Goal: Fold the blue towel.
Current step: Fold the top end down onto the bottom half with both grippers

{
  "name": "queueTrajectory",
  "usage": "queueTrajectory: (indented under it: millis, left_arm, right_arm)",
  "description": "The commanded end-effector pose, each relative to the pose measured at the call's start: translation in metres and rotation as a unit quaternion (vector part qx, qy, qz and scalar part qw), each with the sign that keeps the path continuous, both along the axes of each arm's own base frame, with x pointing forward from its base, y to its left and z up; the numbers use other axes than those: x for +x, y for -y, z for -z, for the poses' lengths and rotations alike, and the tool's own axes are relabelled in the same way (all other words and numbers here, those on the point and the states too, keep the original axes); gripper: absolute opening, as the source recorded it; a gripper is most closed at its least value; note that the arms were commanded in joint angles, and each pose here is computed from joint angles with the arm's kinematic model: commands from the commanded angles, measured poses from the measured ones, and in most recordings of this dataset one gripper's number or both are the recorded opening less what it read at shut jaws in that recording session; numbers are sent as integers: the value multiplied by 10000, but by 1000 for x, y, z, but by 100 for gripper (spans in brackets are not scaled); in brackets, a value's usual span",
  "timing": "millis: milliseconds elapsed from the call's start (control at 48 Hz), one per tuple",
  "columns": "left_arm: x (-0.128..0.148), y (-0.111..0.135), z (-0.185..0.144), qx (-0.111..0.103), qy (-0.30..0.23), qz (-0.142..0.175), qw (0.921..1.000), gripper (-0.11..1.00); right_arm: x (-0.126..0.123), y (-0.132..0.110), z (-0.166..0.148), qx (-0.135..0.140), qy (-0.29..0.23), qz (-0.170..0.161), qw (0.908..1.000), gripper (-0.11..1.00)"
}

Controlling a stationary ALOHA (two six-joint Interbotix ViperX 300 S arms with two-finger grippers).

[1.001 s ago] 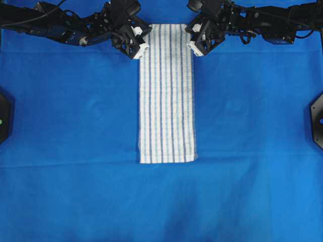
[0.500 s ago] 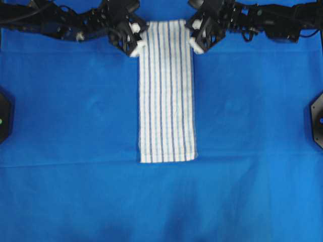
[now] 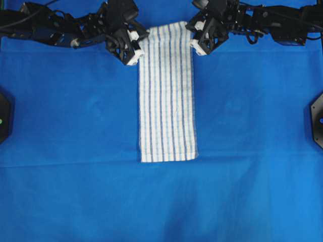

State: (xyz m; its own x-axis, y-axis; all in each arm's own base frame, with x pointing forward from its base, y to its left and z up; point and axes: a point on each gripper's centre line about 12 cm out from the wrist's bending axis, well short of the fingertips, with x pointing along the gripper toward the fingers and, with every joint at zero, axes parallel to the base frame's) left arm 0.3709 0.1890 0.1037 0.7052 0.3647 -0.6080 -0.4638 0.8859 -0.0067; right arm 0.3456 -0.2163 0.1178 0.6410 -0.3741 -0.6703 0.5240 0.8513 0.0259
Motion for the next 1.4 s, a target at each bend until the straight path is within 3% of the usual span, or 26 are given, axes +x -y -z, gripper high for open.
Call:
queueTrajectory:
  millis: [0,271,542,730,1042,1376]
  left_arm:
    - [6,17,-17,104,188,224,9995,3]
    - [12,85,-26,76,250,1020,9944,3]
    - [11,164,-33,-4,312,1948,9804,3]
    - [8,204,-29,-139,235,2401,9704,3]
    - [6,238,-27,-238,151,2777,9603,3]
    - [3,241,-19,-271,-85,2816,9591,3]
  right_arm:
    - [3,-14,-21,-106,229,-147,9996,7]
    - [-5,-85,-30,46,296,-790,9964,7]
    - [-12,-167,-30,435,353,-1549,9863,7]
    - [-12,-213,-27,647,290,-2049,9762,7]
    - [-14,-237,-22,724,141,-2320,9699,7]
    - [-7,-242,-10,772,-17,-2346,9690,7]
